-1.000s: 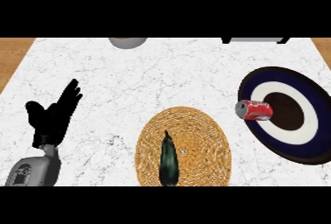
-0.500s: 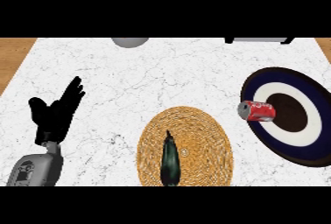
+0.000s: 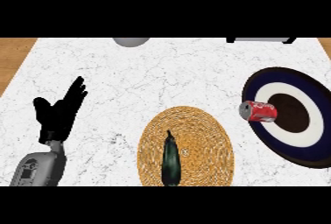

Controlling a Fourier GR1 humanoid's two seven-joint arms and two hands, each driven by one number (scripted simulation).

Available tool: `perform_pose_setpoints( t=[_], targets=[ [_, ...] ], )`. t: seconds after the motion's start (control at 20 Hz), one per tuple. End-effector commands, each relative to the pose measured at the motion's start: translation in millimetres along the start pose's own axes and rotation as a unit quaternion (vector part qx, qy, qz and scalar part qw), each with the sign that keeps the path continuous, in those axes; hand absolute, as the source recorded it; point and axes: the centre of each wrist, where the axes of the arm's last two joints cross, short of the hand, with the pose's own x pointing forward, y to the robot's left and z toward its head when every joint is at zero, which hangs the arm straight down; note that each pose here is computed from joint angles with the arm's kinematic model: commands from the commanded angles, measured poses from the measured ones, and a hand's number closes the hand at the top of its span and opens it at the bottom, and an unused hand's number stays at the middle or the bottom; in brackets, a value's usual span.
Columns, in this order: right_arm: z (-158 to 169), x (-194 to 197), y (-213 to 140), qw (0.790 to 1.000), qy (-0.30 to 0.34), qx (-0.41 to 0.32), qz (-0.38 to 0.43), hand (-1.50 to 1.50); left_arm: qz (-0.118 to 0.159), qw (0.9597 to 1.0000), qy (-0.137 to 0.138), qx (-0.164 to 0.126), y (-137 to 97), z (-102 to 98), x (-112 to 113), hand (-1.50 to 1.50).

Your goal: Pick the can from the placemat and place it in the plate

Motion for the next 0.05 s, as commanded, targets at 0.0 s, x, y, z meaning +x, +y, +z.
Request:
perform_pose_setpoints(
  t=[0.0],
  targets=[
    [12.9, 11.4, -18.8, 0.997, -0.034, 0.058, -0.021, -1.5, -0.004, 0.9999, -0.005, -0.01, 13.2, -0.6, 6.6, 0.0]
  ],
)
